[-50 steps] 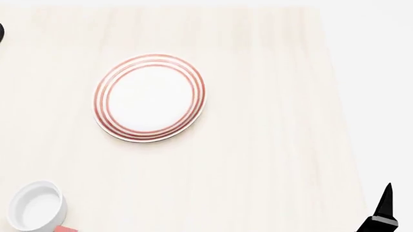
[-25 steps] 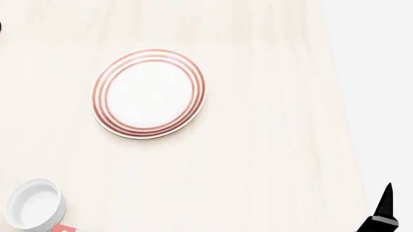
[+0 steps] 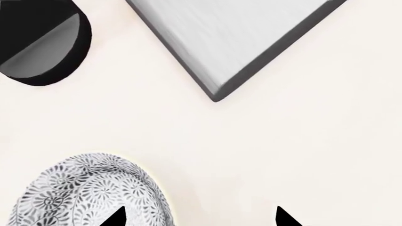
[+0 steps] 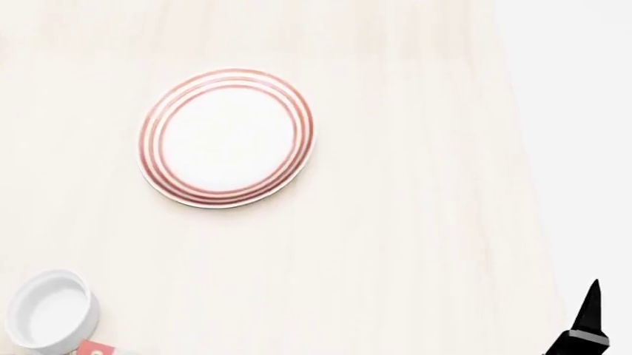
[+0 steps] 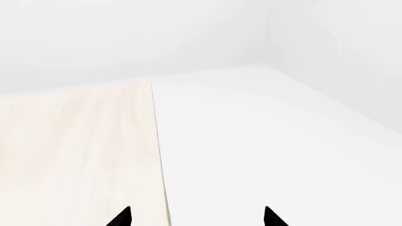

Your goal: Pick the akita bowl next to the ramekin and place it on the plate.

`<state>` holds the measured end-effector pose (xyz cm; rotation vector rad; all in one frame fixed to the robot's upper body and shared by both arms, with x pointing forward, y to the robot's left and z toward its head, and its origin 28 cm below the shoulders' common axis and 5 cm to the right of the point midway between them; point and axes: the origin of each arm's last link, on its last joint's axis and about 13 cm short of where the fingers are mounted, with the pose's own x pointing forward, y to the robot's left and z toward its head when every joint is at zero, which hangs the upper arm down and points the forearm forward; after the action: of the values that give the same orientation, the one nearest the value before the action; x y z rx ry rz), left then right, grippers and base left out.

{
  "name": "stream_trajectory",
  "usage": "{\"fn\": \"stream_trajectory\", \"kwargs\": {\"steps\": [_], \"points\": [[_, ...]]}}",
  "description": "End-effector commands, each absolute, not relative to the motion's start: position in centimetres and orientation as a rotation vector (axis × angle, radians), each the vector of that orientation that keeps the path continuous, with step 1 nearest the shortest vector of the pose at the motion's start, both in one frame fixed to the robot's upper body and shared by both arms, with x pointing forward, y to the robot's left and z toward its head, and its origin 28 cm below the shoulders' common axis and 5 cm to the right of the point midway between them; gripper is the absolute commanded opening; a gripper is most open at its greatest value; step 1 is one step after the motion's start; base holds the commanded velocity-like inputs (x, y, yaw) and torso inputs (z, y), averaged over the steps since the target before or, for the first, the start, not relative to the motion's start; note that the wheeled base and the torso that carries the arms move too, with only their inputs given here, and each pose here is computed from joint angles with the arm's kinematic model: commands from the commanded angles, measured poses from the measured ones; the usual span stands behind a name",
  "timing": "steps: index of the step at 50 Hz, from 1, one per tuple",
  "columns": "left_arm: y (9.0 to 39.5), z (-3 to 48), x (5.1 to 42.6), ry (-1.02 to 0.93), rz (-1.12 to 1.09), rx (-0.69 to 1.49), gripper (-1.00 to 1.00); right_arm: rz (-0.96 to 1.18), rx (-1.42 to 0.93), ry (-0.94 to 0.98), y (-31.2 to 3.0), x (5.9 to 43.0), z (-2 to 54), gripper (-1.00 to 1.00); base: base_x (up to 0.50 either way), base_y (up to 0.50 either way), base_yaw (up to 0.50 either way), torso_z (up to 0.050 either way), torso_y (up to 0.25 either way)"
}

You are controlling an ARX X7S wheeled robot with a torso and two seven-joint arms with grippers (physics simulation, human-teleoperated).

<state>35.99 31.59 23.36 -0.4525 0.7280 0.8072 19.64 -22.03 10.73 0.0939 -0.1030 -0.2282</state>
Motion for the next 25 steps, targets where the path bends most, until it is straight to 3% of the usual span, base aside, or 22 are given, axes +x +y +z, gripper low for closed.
{"fn": "stream_trajectory", "kwargs": {"steps": [1, 7, 25], "points": [[31.12, 23.34, 36.07, 0.707, 0.756, -0.510, 1.00, -0.245, 0.097, -0.114, -22.28, 19.53, 10.61, 1.00, 0.00, 0.00, 0.00, 0.000, -0.109], [31.13, 23.45, 36.03, 0.701, 0.755, -0.525, 1.00, -0.245, 0.097, -0.114, -22.30, 19.56, 10.54, 1.00, 0.00, 0.00, 0.00, 0.000, -0.131], [31.15, 23.75, 36.11, 0.716, 0.775, -0.515, 1.00, -0.246, 0.098, -0.115, -22.32, 19.53, 10.64, 1.00, 0.00, 0.00, 0.00, 0.000, -0.001]]}}
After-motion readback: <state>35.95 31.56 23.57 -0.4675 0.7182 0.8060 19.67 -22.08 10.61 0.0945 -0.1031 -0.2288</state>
